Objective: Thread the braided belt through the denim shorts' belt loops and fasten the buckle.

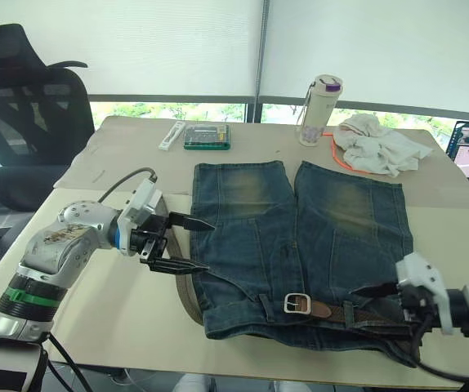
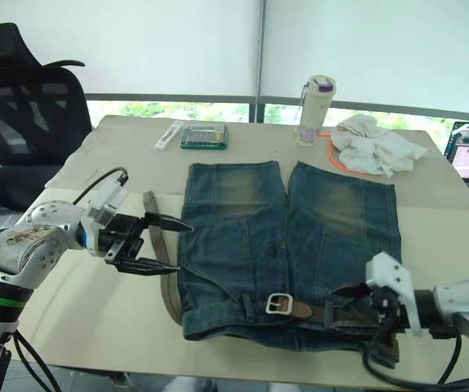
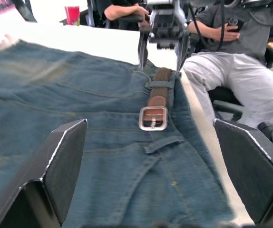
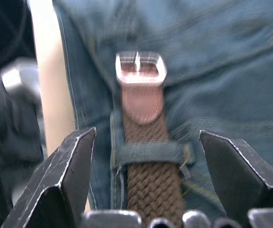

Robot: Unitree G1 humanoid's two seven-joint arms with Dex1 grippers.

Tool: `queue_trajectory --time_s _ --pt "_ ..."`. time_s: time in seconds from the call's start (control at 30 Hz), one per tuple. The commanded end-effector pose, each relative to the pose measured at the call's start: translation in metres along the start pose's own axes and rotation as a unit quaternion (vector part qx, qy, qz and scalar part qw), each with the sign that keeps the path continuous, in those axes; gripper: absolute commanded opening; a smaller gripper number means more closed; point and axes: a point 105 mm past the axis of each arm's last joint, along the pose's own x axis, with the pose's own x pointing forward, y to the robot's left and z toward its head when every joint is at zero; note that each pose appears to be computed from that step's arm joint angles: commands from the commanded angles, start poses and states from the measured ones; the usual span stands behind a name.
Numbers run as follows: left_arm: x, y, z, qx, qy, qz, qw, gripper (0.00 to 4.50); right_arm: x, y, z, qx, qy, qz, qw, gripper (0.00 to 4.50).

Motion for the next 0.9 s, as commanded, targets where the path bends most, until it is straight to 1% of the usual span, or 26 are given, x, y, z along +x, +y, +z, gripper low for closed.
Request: queue_trajectory --time_s 0.03,0.07,0.1,0.13,0.17,0.37,0.47,0.53,0.6,0.7,0.83,0.9 --pt "0.001 -0.019 0.012 0.017 0.024 -0.037 0.999 4.50 0.008 0.002 -0.020 -0.017 0.082 -0.009 0.996 3.82" --pt "0.001 -0.022 0.012 0.015 0.035 -0.046 0.998 4.50 0.009 0.003 -0.028 -0.019 0.107 -0.005 0.994 3.82" --pt "-0.001 -0.022 0.013 0.020 0.043 -0.045 0.998 4.50 0.010 0.000 -0.036 -0.023 0.129 -0.019 0.991 3.82" --pt "-0.002 -0.021 0.014 0.027 0.046 -0.041 0.998 4.50 0.011 -0.004 -0.039 -0.022 0.136 -0.031 0.990 3.82" --pt "-0.003 -0.019 0.016 0.031 0.047 -0.037 0.998 4.50 0.014 -0.007 -0.040 -0.018 0.133 -0.046 0.990 3.58" --pt "-0.009 -0.008 0.022 0.059 0.051 -0.007 0.997 4.50 0.027 -0.021 -0.038 -0.008 0.125 -0.106 0.986 1.69" --pt "-0.013 -0.002 0.023 0.064 0.053 0.007 0.997 4.50 0.031 -0.027 -0.038 -0.001 0.125 -0.128 0.984 0.56" --pt "-0.013 0.000 0.023 0.069 0.056 0.011 0.996 4.50 0.033 -0.034 -0.037 0.003 0.122 -0.153 0.981 0.04" --pt "-0.013 0.002 0.027 0.074 0.049 0.014 0.996 4.50 0.035 -0.050 -0.035 0.010 0.120 -0.200 0.972 0.01" --pt "-0.014 0.008 0.030 0.085 0.048 0.020 0.995 4.50 0.035 -0.089 -0.034 0.034 0.117 -0.286 0.951 0.01" --pt "-0.018 0.017 0.033 0.098 0.047 0.036 0.993 4.50 0.034 -0.134 -0.029 0.069 0.108 -0.364 0.923 0.01" --pt "-0.021 0.021 0.035 0.104 0.049 0.043 0.992 4.50 0.039 -0.151 -0.022 0.089 0.095 -0.385 0.914 0.01"
